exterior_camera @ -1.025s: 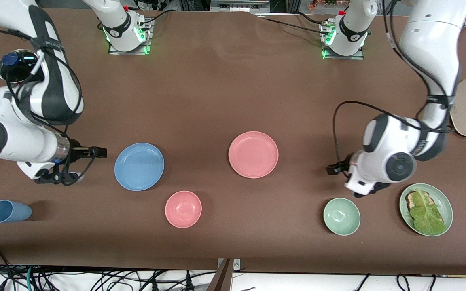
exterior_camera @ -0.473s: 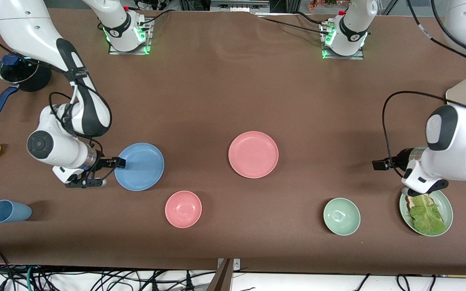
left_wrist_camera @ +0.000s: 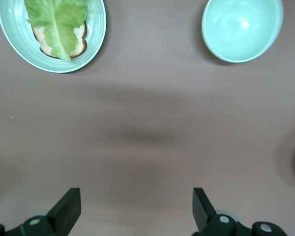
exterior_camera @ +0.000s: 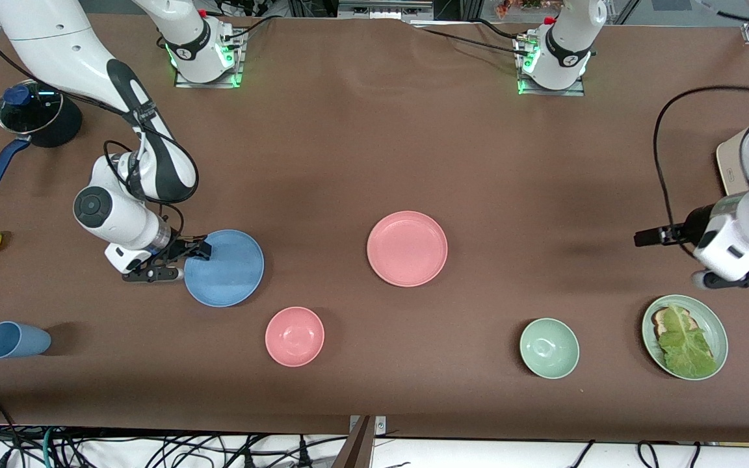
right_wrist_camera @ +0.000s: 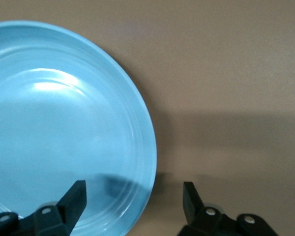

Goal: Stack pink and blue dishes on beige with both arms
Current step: 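Release the pink plate with the left gripper while the right gripper reaches the blue plate, then grasp the blue plate rim with the right gripper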

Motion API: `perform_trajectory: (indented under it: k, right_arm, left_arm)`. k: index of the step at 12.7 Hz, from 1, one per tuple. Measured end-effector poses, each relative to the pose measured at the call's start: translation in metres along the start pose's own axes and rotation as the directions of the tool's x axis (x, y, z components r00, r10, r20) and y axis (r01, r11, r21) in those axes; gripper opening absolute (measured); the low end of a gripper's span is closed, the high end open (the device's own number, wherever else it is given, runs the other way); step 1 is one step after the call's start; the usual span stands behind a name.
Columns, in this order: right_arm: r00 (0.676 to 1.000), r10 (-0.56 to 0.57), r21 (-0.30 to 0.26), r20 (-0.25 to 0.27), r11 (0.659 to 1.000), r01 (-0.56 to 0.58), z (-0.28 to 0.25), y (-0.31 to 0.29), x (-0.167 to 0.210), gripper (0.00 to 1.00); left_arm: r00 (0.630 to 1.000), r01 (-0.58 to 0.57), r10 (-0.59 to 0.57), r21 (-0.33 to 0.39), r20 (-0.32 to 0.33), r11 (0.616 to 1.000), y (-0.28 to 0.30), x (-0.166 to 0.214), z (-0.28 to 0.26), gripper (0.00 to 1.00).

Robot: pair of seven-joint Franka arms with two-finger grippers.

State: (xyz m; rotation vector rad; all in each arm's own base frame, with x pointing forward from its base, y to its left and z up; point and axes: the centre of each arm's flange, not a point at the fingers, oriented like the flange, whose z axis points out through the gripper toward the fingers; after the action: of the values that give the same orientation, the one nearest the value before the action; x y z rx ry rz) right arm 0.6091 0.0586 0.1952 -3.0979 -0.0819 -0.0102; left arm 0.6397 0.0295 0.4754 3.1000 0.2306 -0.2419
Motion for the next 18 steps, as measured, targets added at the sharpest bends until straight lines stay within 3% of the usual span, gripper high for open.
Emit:
perform_trajectory:
  k: [4,7,10,11,15,18]
  right_arm:
    - [1.000,0.000,0.000,0.003,1.000,0.000,0.001,0.000,-0.001,0.38]
    - [1.000,-0.003,0.000,0.000,1.000,0.003,-0.001,0.000,-0.001,0.07]
    - [1.000,-0.009,-0.001,-0.008,1.000,0.009,-0.018,-0.002,0.004,0.07]
    - [1.000,-0.015,0.000,0.015,1.000,0.015,-0.033,-0.005,0.010,0.06]
    - [0.991,-0.068,0.029,0.113,0.997,0.065,-0.161,-0.052,0.046,0.04]
    - [0.993,-0.036,0.079,0.114,0.996,0.027,-0.208,-0.108,0.047,0.04]
  left_arm:
    - [0.995,-0.034,0.034,-0.003,-0.095,0.999,0.016,-0.049,-0.063,1.00]
    - [0.991,-0.086,0.086,0.002,-0.098,0.996,0.011,-0.054,-0.066,1.00]
    - [0.988,-0.127,0.127,0.006,-0.094,0.992,0.009,-0.054,-0.065,1.00]
    - [0.987,-0.130,0.130,0.006,-0.093,0.991,0.008,-0.054,-0.065,1.00]
    - [0.987,-0.129,0.129,0.007,-0.094,0.992,0.005,-0.054,-0.065,1.00]
    - [0.984,-0.138,0.138,0.008,-0.108,0.990,0.010,-0.054,-0.072,1.00]
